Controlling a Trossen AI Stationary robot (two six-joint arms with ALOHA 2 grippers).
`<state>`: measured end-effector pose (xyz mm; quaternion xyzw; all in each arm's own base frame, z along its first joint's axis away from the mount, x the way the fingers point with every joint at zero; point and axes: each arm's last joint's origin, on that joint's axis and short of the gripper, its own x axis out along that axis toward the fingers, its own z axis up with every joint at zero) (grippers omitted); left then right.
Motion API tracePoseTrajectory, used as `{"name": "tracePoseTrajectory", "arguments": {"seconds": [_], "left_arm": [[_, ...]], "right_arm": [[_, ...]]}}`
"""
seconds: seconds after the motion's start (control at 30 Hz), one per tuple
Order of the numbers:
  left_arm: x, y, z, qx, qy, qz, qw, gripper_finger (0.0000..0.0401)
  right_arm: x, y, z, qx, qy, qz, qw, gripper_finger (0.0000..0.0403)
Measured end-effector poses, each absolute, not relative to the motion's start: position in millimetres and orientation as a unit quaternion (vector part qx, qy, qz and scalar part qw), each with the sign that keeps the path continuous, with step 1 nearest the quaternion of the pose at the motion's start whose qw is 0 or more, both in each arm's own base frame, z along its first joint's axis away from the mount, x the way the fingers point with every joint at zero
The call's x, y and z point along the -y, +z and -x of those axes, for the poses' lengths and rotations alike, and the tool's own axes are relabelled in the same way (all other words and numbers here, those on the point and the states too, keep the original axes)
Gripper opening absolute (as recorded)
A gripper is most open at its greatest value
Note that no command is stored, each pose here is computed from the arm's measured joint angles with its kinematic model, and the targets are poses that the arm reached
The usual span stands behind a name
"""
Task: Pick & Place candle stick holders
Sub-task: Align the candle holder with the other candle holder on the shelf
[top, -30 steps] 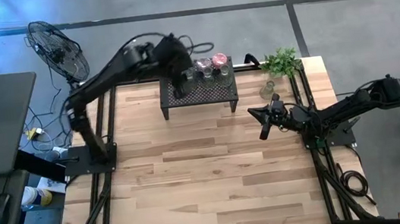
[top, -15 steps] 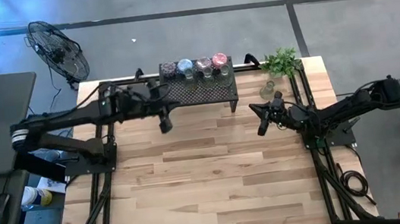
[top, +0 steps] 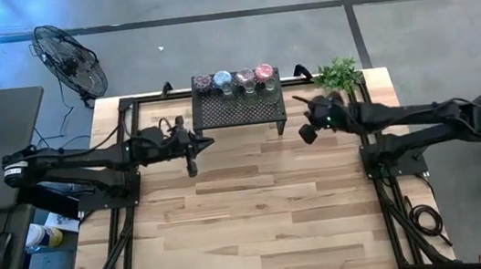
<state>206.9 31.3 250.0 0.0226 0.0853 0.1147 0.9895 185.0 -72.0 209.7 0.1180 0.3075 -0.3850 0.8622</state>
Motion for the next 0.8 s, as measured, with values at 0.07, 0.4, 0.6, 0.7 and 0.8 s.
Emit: {"name": "tracePoseTrajectory", "arguments": {"seconds": [0.07, 0.4, 0.6, 0.7, 0.8], "left_arm": [[-31, 247, -206, -0.083, 0.113, -0.022, 0.990, 0.0019], [-30, 243, -206, -0.088, 0.095, -0.017, 0.991, 0.0019], [-30, 243, -206, -0.088, 0.094, -0.017, 0.992, 0.0019], [-30, 243, -206, -0.088, 0.094, -0.016, 0.992, 0.0019], [-30, 243, -206, -0.088, 0.094, -0.015, 0.992, 0.0019]], "right_arm": [[75, 215, -177, -0.339, -0.396, -0.128, 0.844, 0.0000], [80, 192, -121, -0.322, -0.457, -0.223, 0.799, 0.0001], [94, 191, -109, -0.284, -0.498, -0.237, 0.784, 0.0067], [103, 191, -110, -0.278, -0.507, -0.229, 0.783, 0.0128], [112, 188, -110, -0.281, -0.519, -0.227, 0.774, 0.0192]]}}
